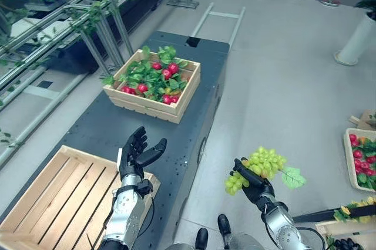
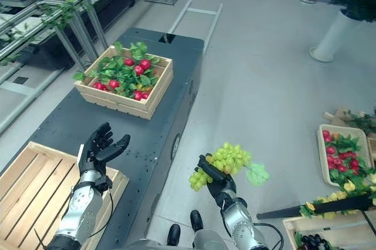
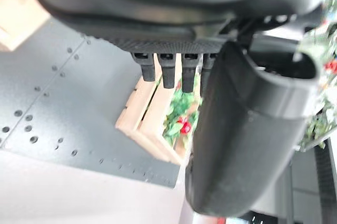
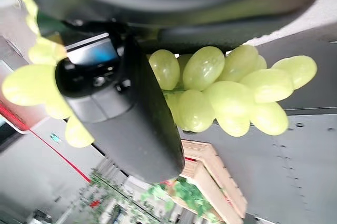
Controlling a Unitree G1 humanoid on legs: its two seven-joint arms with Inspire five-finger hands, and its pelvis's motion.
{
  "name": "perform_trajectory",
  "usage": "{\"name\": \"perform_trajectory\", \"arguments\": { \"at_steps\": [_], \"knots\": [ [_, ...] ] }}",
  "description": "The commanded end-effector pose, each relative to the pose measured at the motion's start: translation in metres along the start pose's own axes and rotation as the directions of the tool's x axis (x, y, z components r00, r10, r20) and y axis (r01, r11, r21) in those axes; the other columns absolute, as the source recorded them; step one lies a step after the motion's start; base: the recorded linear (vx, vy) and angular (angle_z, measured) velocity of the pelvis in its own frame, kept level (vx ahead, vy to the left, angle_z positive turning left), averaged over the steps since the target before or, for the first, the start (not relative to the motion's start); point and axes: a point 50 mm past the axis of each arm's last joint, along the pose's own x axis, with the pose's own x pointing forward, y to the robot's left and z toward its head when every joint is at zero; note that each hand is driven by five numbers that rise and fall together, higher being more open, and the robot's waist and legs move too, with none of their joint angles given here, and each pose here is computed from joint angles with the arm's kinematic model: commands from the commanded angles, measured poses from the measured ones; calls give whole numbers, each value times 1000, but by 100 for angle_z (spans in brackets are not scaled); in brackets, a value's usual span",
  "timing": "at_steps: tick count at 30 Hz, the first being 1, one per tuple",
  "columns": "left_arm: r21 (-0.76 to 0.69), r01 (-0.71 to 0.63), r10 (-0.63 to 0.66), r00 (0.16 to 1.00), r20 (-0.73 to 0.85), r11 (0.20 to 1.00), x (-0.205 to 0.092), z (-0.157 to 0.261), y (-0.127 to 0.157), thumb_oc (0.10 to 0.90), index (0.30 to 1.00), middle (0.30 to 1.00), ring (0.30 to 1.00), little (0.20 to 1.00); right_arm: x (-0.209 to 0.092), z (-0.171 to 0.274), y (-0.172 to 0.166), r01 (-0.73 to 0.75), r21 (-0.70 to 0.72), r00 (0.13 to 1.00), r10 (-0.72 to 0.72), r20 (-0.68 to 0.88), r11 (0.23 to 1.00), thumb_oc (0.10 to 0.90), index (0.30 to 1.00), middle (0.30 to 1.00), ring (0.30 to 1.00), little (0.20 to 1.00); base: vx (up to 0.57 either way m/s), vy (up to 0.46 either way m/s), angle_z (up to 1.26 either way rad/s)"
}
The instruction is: Pick up the fruits from the basket on one side to the basket on the other side
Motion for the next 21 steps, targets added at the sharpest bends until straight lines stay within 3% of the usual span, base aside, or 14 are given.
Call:
{"name": "perform_trajectory", "arguments": {
  "at_steps": [1, 8, 11, 21],
  "knots": [
    [14, 13, -17, 951, 309, 1000, 7, 60, 9, 800, 900, 900, 900, 900, 10, 33, 46, -251, -64, 954, 259, 151, 966, 400, 300, 300, 300, 300, -151, -84, -65],
    [-47, -52, 64, 952, 298, 998, 8, 59, 16, 800, 900, 900, 900, 900, 20, 13, 54, -265, -56, 962, 268, 54, 963, 400, 300, 300, 300, 300, -95, -196, -94],
    [-21, -20, 26, 944, 329, 1000, 8, 63, 5, 800, 900, 900, 900, 900, 20, 14, 54, -249, -67, 965, 253, 63, 966, 400, 300, 300, 300, 300, -25, -160, -79],
    [-28, 23, -13, 955, 296, 999, 6, 56, -8, 800, 900, 900, 900, 900, 13, -4, 33, -227, -67, 973, 223, -67, 972, 400, 300, 300, 300, 300, -18, -117, -7]
  ]
}}
